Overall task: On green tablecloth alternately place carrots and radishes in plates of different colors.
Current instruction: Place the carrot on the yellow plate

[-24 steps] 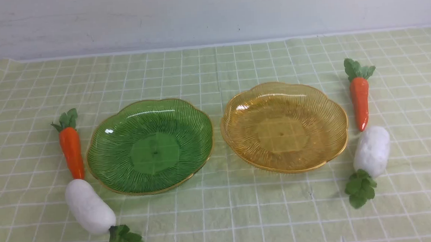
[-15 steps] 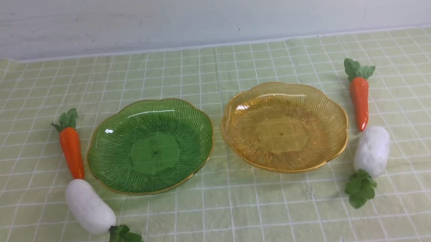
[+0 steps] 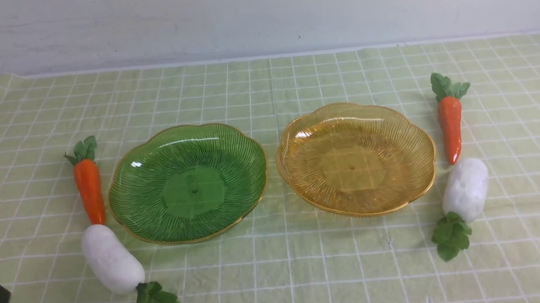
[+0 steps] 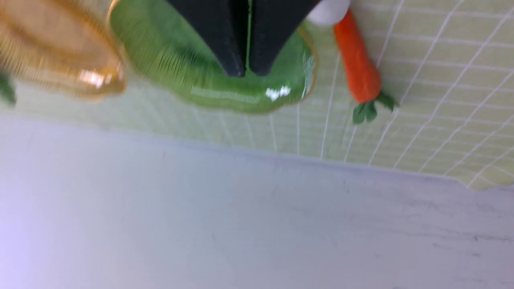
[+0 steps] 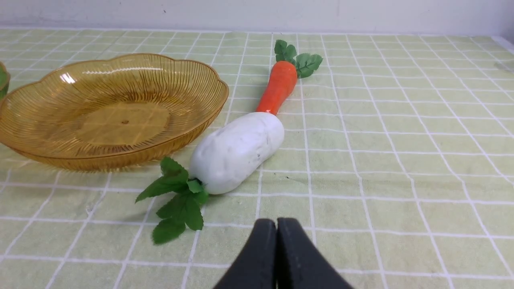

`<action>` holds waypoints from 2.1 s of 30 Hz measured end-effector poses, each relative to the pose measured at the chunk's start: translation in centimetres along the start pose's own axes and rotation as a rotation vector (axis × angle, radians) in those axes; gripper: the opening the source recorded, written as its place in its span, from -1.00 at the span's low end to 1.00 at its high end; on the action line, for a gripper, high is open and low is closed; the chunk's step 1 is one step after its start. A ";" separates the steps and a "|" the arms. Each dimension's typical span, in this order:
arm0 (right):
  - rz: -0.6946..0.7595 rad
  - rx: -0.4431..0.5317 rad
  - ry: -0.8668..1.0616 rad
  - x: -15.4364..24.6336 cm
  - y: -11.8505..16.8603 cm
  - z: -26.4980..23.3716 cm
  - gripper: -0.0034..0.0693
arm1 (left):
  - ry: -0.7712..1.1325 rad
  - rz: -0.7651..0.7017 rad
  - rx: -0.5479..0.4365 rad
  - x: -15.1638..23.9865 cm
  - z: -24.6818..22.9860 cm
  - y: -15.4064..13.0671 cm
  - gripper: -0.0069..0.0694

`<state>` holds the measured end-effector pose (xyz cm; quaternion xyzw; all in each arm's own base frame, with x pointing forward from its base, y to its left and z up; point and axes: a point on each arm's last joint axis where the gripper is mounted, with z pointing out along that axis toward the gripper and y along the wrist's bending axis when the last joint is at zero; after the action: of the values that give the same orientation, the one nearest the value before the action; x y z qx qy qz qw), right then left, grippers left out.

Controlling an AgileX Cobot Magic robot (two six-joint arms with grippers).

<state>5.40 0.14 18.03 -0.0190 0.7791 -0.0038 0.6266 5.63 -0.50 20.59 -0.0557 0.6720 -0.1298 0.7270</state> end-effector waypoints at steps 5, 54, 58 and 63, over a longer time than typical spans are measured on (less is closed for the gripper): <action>0.000 0.000 0.000 0.0 0.0 0.0 -0.95 | -0.192 -0.140 -0.024 -1.7 -0.2 0.3 -0.84; 0.264 -0.135 0.409 -14.1 1.1 2.9 -0.95 | 0.997 -0.142 -0.262 -2.5 34.2 9.7 -0.51; 0.248 -0.143 0.413 -14.0 1.1 3.1 -0.95 | 1.048 -0.158 -0.282 0.9 35.4 11.2 -0.05; 0.225 -0.137 0.410 -14.2 1.0 3.0 -0.95 | 1.114 -0.179 -0.305 4.8 35.9 12.6 0.44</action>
<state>11.38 1.70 31.17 0.0266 0.8857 0.1150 0.4489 42.92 6.94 15.99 -0.1398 0.9567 -0.1021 0.2339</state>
